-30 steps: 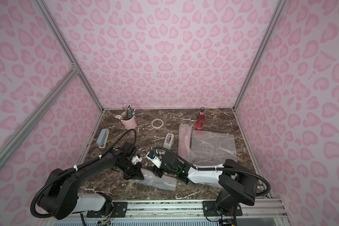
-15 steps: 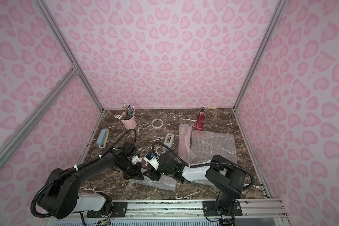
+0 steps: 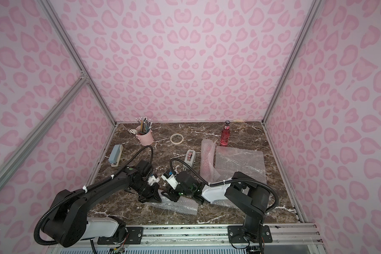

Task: Wrap wine bottles in bubble wrap
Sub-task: Stick the tape on the bubble wrap.

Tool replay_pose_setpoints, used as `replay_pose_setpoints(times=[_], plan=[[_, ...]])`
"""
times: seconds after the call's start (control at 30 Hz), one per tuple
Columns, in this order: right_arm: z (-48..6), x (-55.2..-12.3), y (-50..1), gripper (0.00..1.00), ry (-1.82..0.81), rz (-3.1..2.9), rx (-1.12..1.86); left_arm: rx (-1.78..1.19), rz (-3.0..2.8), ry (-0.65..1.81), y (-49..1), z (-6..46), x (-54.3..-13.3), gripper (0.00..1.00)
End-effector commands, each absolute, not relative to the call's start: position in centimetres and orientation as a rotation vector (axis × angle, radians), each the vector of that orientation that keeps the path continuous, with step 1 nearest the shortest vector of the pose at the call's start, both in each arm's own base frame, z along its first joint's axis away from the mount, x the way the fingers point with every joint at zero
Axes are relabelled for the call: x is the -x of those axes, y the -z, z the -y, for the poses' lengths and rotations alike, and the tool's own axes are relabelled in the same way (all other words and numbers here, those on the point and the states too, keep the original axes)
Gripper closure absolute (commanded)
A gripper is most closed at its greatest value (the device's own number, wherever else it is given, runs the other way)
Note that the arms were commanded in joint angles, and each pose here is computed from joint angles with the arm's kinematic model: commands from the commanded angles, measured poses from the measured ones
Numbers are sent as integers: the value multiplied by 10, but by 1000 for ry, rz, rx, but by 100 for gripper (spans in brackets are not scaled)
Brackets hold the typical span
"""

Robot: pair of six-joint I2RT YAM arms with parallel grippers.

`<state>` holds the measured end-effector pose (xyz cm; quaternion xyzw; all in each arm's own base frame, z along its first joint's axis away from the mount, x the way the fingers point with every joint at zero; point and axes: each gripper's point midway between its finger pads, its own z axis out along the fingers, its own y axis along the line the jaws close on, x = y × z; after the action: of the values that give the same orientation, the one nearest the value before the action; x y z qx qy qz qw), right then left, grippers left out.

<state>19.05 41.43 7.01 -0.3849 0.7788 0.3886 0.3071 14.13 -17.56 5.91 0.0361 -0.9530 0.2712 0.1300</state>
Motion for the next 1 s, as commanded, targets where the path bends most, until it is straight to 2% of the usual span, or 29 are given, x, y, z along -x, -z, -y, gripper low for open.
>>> replay_pose_setpoints(times=[0.0,0.33,0.5,0.7,0.87,0.97], plan=[[-413,-188,-63,54,-1002,-2073,1040,-112,2845,-721,-51,168,-151,97],[-404,-176,-38,56,-895,-2110,1137,-150,2831,-690,-49,163,-142,92],[-399,-183,-54,54,-929,-2096,1086,-149,2834,-683,-49,163,-144,94],[-401,-174,-96,43,-1055,-1980,1105,-142,2844,-694,-52,165,-149,93],[-410,-157,-86,29,-1052,-1963,1206,-142,2842,-697,-50,166,-149,93],[-418,-164,-81,30,-1037,-1976,1185,-146,2843,-709,-50,167,-149,93]])
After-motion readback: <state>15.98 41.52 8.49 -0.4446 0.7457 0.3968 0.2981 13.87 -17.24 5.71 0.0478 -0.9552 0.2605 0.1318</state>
